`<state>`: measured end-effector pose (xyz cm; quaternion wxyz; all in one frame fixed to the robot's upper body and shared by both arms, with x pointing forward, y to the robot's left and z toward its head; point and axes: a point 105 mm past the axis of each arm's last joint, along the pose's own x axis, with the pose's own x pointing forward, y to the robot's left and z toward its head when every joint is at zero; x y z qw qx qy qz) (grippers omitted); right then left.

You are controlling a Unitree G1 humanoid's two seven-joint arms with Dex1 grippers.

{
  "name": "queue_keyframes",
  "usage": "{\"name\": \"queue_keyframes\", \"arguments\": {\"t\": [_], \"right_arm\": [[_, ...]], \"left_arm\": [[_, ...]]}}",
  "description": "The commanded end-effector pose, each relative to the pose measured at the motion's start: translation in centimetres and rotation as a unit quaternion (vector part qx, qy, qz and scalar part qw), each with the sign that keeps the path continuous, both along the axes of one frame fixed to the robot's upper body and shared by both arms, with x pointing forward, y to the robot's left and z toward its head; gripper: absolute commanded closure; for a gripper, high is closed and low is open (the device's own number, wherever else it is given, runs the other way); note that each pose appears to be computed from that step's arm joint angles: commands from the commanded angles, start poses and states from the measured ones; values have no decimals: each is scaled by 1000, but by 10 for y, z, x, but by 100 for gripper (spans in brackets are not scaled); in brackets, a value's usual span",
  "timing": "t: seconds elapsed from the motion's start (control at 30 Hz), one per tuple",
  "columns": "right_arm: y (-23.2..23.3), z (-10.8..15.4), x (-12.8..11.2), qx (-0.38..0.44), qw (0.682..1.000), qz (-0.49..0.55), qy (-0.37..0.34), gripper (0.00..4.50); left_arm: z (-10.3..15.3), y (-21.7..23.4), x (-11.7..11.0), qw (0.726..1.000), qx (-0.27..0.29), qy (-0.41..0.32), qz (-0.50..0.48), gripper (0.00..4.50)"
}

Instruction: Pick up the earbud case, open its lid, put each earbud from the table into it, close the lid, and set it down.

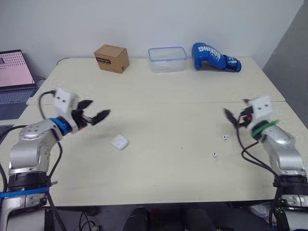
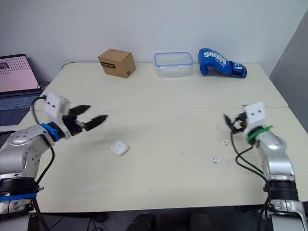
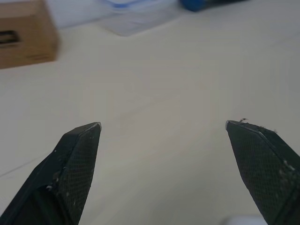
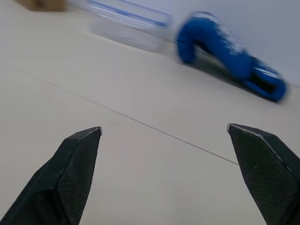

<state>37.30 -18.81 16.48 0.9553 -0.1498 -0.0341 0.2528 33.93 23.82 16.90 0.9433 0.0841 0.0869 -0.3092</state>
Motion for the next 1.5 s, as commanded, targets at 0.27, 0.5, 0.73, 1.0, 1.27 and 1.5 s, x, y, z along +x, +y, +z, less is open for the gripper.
{"name": "queue_keyframes", "arguments": {"t": [0.27, 0.5, 0.73, 1.0, 1.27, 1.5], "right_arm": [[137, 17, -65, 22, 938, 339, 70, 0], [153, 22, -86, 4, 919, 383, 90, 0], [150, 27, -79, -2, 929, 360, 78, 0], [137, 34, -65, 12, 944, 321, 72, 0], [129, 41, -43, 143, 927, 280, 204, 0], [147, 38, -40, 175, 908, 294, 241, 0]], "left_arm": [[-52, -24, -27, 991, 64, 105, -59, 1], [-80, -18, -25, 988, 71, 133, -40, 1], [-93, -14, -21, 987, 73, 135, -39, 1], [-80, -21, -25, 990, 67, 103, -68, 174], [11, -74, 12, 920, 212, -301, -138, 174], [32, -118, 7, 804, 264, -477, -238, 174]]}}
